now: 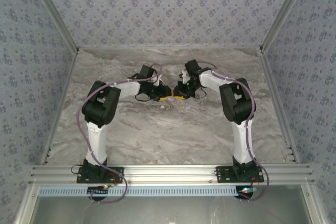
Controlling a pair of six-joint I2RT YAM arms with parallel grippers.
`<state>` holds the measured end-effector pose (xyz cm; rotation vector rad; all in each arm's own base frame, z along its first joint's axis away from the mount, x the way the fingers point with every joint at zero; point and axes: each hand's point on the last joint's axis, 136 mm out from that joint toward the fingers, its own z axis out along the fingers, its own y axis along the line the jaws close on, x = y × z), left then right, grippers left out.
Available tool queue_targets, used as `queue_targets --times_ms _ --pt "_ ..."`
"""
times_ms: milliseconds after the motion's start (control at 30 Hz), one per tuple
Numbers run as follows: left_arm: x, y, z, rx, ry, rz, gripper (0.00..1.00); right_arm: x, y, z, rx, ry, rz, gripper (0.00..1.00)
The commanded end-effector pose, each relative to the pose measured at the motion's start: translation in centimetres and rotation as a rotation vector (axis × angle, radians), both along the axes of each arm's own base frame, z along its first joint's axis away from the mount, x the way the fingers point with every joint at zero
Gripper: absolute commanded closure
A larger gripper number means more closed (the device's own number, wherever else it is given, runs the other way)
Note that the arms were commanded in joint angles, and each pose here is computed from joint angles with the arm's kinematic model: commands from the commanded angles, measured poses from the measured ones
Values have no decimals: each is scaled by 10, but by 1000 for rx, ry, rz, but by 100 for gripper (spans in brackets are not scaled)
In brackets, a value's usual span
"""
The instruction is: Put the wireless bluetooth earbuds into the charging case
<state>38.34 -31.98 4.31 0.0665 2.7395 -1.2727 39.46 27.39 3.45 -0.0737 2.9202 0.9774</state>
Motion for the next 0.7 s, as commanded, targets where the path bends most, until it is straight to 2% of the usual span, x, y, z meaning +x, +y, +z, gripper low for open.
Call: queue_targets --times_ms 0,133,333,500,667 --pt "-7 -5 -8 -17 35 -17 68 -9 -7 -18 -41 38 7 80" --pt "-7 -4 -9 -17 40 -8 78 -8 -7 -13 -38 27 9 79" --pt "-2 7 -1 33 -10 34 80 -3 -15 13 -34 -40 -14 71" --pt "7 17 34 1 -122 70 80 2 -28 57 27 -152 -38 67" --pt "12 24 94 -88 -292 85 80 3 -43 111 134 -301 -41 64"
